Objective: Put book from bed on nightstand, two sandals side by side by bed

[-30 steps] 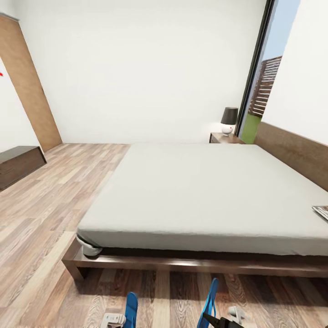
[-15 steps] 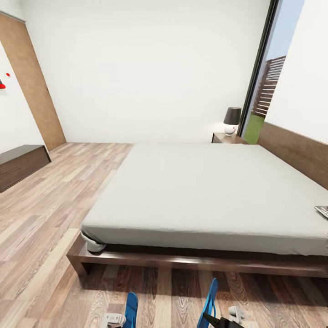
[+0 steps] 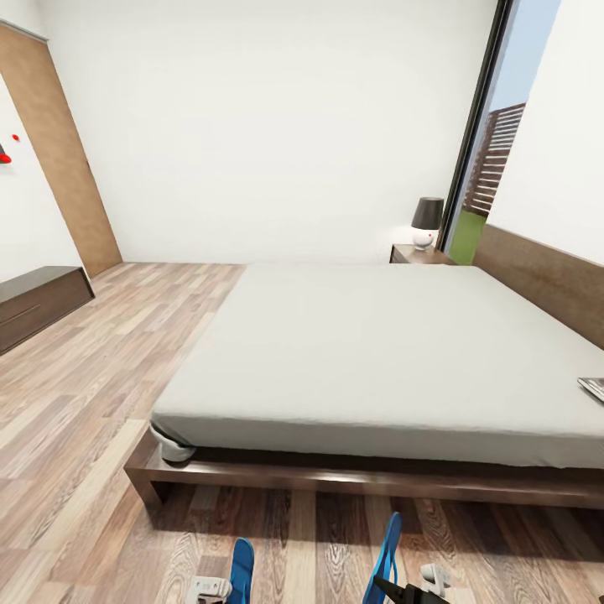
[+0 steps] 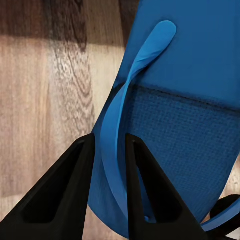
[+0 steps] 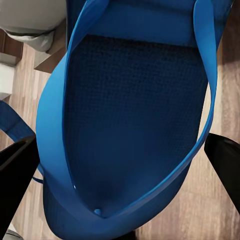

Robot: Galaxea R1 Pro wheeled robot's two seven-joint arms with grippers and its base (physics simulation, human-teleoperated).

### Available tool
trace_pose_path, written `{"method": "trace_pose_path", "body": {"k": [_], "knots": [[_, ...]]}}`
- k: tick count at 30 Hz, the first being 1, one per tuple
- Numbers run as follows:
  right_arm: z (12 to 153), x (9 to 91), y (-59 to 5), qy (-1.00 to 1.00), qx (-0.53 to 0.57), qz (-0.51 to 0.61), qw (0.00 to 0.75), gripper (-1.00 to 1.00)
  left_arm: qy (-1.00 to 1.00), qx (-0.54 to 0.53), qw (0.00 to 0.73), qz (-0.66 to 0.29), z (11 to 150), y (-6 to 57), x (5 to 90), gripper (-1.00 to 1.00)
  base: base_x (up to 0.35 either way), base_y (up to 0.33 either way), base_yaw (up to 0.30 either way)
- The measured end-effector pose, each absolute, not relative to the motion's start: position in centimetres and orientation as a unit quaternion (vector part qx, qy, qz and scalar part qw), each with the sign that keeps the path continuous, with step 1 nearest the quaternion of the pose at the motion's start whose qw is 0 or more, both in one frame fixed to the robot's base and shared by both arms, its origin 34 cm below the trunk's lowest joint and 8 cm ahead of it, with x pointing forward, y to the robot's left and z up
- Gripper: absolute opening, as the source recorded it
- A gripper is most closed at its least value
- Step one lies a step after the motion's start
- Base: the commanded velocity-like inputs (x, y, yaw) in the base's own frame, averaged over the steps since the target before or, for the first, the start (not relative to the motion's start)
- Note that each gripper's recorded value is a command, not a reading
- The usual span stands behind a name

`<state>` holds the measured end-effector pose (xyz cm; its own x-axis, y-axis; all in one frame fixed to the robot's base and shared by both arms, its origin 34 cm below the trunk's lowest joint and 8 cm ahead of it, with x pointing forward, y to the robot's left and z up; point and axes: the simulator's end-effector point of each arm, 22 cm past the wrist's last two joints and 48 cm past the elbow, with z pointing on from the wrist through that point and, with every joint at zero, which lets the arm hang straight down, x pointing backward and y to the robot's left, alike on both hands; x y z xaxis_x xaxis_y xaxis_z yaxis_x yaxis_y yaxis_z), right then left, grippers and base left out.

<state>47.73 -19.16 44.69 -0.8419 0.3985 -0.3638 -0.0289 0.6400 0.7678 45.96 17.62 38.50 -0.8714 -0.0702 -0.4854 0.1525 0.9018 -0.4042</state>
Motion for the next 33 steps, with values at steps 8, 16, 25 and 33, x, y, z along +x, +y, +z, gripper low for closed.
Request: {"method": "trace_pose_path", "body": {"k": [8, 16, 25, 33], "knots": [[43.9, 47.9, -20.3, 0.877, 0.115, 0.387, 0.26, -1.0, 0.943, 0.02, 0.254, -0.215, 38.5, 18.5, 46.1, -1.0, 0.0, 0.0, 0.0], [38.6, 47.3, -27.8, 0.938, 0.166, 0.197, 0.233, -1.0, 0.943, 0.008, 0.268, -0.197, 38.8, 21.3, 47.4, -1.0, 0.0, 0.0, 0.0], [37.4, 46.5, -31.2, 0.949, 0.185, 0.127, 0.222, -1.0, 0.958, -0.03, 0.253, -0.129, 44.2, 27.1, 56.8, -1.0, 0.0, 0.0, 0.0], [37.4, 46.6, -31.5, 0.949, 0.186, 0.123, 0.222, -1.0, 0.978, -0.039, 0.184, -0.087, 45.5, 29.7, 56.5, -1.0, 0.0, 0.0, 0.0]]}}
